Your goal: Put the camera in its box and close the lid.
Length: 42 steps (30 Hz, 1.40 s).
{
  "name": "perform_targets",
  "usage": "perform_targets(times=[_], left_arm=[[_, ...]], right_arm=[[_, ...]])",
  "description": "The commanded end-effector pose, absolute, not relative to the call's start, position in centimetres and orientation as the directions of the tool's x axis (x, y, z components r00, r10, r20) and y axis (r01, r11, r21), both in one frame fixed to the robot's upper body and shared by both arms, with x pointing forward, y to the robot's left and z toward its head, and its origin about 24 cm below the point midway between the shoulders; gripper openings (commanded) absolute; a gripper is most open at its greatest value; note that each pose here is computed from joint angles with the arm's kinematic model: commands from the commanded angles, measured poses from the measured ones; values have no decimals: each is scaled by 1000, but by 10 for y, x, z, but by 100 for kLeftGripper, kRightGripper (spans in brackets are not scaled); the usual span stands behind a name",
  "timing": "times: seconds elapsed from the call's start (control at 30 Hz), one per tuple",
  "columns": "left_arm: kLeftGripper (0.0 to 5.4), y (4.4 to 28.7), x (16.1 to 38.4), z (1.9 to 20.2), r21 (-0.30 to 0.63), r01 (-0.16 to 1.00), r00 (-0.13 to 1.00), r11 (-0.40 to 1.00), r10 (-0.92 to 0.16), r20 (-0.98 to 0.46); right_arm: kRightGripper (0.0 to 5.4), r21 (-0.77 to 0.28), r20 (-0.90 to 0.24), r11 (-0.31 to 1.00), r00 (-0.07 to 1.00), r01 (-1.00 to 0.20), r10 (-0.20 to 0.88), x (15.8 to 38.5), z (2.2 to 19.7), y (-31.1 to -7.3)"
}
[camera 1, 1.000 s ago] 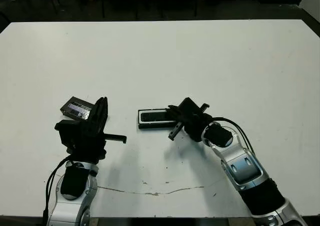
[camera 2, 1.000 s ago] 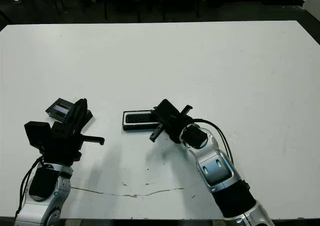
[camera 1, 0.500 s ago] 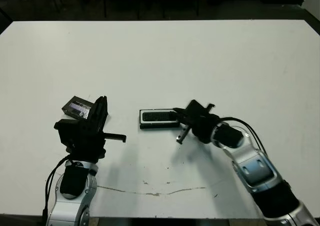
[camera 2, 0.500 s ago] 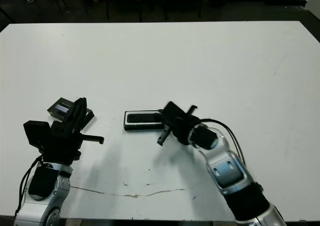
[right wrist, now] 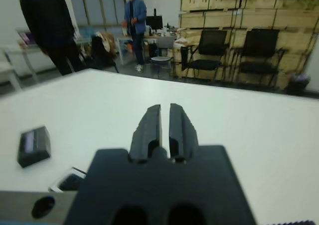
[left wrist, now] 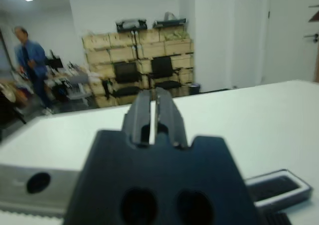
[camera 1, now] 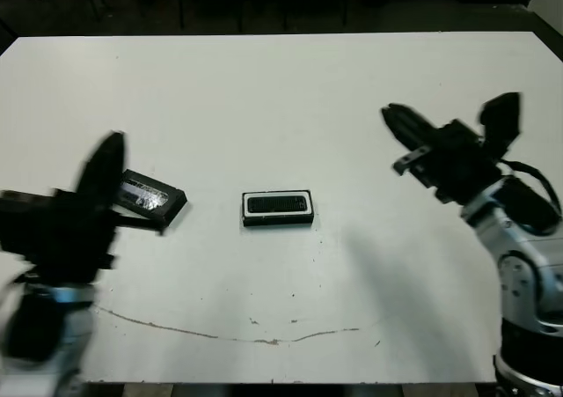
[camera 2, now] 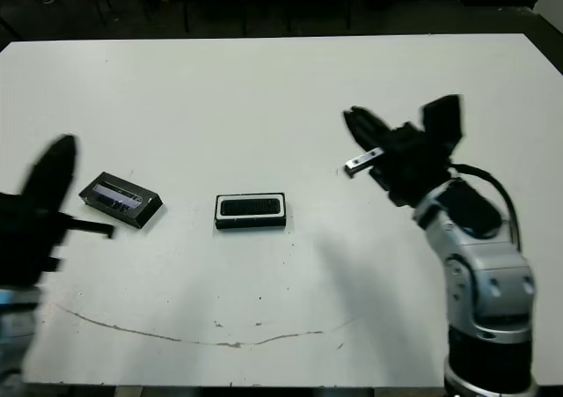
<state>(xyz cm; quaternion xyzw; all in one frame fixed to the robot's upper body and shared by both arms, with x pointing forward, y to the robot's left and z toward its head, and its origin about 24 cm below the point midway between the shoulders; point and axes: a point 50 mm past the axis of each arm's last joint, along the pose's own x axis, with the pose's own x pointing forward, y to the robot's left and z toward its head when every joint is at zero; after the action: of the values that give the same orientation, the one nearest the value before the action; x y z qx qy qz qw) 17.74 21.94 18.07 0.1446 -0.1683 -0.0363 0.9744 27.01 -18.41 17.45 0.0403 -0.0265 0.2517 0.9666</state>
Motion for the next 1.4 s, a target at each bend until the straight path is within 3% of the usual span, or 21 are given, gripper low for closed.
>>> perform_targets(times=[0.03, 0.27, 0.53, 0.63, 0.73, 0.9, 1.07, 1.4], left_arm=[[0, 234, 180, 195, 382, 26, 944, 924, -149, 296], [0, 272, 201, 214, 579, 78, 984, 812, -158, 89], [0, 297, 238, 219, 627, 267, 963, 732, -172, -210], [0, 304, 257, 220, 701, 344, 934, 624, -148, -326], [0, 314, 277, 219, 717, 430, 894, 548, -146, -424], [0, 309, 299, 210, 785, 462, 886, 413, -168, -432], [0, 299, 310, 199, 869, 440, 898, 226, -95, -430], [0, 298, 349, 162, 790, 552, 824, 267, -31, -565]], right_arm=[[1, 125, 61, 869, 878, -479, 475, 272, 175, -188], [1, -66, 55, 883, 882, -464, 468, 267, 173, -186], [1, -97, 65, 867, 866, -488, 495, 267, 174, -187], [1, -112, 58, 866, 866, -488, 496, 267, 175, -188], [1, -115, 54, 864, 865, -490, 498, 267, 174, -188], [1, -131, 55, 858, 861, -497, 506, 266, 173, -188], [1, -106, 53, 856, 856, -507, 514, 265, 170, -189], [1, -94, 21, 852, 855, -515, 518, 263, 162, -190]])
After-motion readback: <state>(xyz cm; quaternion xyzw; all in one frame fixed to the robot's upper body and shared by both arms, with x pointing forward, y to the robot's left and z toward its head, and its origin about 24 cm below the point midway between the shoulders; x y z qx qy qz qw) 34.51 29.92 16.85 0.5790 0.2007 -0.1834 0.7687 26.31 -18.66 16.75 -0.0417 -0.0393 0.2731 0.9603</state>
